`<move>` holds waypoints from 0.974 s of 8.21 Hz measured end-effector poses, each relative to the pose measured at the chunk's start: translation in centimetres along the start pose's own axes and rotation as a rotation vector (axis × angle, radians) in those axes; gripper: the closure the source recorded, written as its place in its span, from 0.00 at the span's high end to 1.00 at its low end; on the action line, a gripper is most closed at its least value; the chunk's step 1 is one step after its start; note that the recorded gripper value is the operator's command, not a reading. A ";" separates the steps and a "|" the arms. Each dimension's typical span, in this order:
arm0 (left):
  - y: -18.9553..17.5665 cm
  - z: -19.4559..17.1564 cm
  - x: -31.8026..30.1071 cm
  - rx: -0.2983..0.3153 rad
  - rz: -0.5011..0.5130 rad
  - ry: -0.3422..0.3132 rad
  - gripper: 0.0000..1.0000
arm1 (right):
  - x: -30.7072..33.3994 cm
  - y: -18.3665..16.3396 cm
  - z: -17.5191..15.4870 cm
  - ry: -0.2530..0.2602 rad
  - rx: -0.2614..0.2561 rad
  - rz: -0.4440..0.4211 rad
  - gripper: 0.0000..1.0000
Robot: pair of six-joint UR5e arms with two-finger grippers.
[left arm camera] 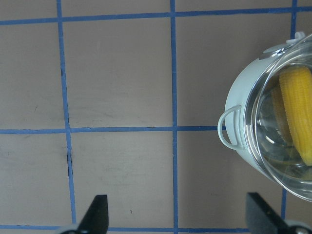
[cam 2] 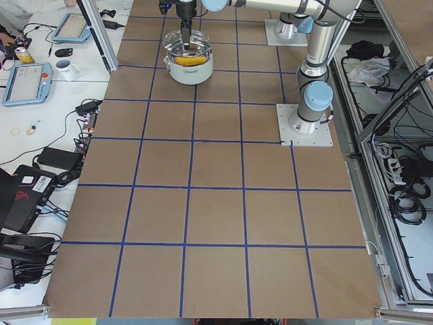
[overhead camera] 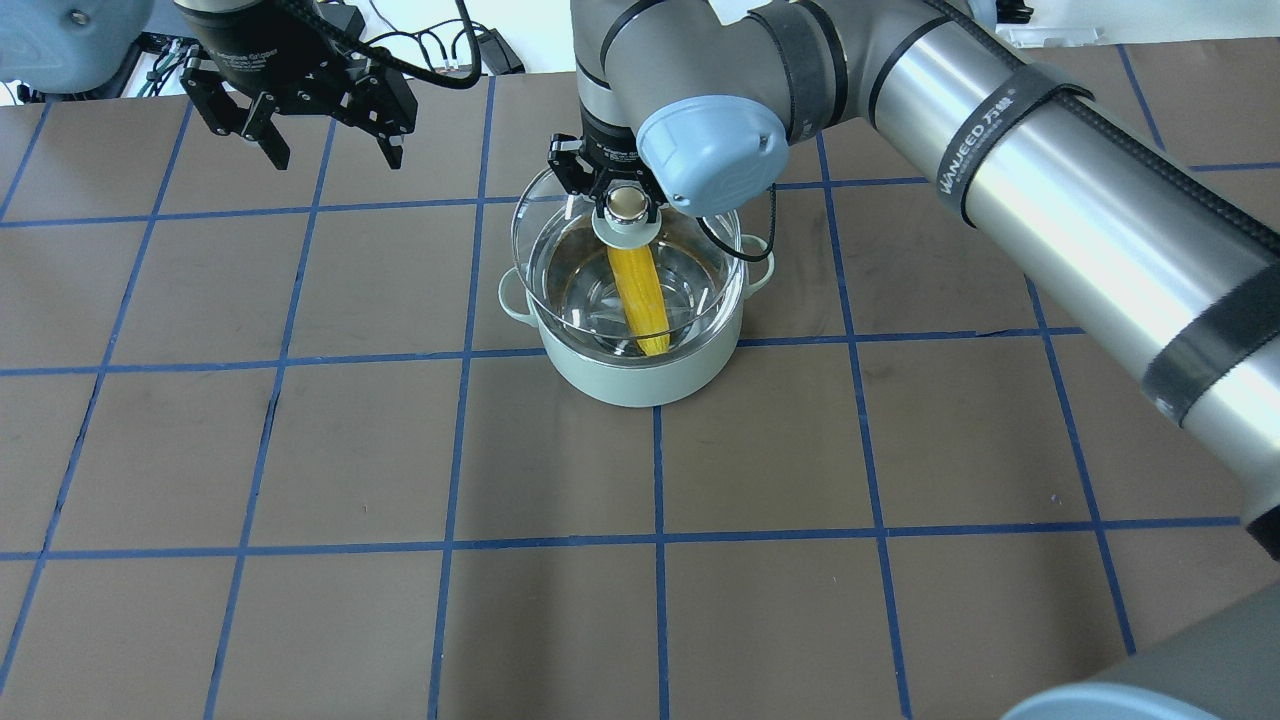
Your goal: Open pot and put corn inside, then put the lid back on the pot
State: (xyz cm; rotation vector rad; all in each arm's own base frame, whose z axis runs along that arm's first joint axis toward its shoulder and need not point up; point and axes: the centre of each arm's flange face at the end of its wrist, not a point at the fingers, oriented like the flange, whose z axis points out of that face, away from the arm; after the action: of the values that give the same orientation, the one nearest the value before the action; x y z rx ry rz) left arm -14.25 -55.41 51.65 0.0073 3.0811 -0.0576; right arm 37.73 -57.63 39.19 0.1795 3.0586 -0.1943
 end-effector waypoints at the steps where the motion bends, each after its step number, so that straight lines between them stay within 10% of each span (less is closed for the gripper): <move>1: 0.0 0.0 0.0 0.000 0.003 0.000 1.00 | -0.2 -0.2 0.9 0.003 -0.003 0.001 0.06; 8: 0.8 -0.7 0.7 0.010 0.014 0.086 1.00 | -0.1 -0.1 2.7 0.020 -0.021 -0.014 0.07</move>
State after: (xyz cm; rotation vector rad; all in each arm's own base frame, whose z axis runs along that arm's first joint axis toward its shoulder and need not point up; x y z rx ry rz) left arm -14.97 -54.57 52.23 0.0325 3.1662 -0.0744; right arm 38.01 -58.06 36.52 0.1598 3.0814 -0.1628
